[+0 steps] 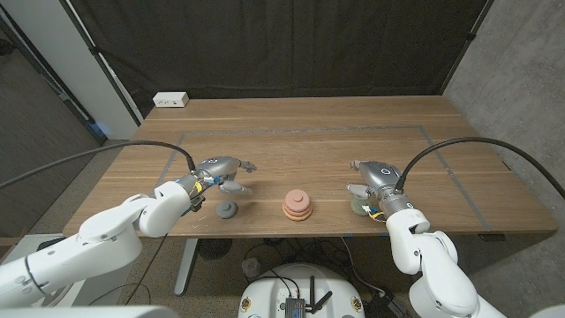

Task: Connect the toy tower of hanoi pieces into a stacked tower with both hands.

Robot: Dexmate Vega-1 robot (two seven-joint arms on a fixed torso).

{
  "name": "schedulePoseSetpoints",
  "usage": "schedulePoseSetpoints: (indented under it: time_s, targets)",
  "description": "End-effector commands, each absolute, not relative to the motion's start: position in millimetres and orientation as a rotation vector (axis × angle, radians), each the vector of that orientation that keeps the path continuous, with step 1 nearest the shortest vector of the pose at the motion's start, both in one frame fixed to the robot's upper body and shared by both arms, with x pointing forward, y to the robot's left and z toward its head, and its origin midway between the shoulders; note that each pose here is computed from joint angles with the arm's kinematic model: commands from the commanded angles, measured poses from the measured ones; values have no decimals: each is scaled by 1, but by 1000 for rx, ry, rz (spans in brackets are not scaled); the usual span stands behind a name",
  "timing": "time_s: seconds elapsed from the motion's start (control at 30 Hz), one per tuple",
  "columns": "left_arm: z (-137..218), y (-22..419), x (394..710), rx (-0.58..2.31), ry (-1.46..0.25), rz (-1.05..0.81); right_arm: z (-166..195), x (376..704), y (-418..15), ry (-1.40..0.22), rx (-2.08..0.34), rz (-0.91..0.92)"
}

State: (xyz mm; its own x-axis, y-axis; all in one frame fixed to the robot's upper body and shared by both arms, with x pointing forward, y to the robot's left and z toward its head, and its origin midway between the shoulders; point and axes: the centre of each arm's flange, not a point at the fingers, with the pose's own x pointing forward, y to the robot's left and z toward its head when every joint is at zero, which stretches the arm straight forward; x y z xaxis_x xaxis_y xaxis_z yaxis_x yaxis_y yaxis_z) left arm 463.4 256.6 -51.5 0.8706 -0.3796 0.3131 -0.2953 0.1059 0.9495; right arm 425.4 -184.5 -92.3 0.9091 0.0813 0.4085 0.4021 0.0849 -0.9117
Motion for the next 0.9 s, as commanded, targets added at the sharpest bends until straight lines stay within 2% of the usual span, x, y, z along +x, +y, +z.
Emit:
schedulePoseSetpoints:
  time_s: [0.03, 0.9]
  targets:
    - [-63, 272, 459, 1457, -540, 29, -90, 428, -188, -401, -1474, -255]
    - [-66, 280, 455, 1422, -516, 73, -98, 430, -193, -386, -1485, -246]
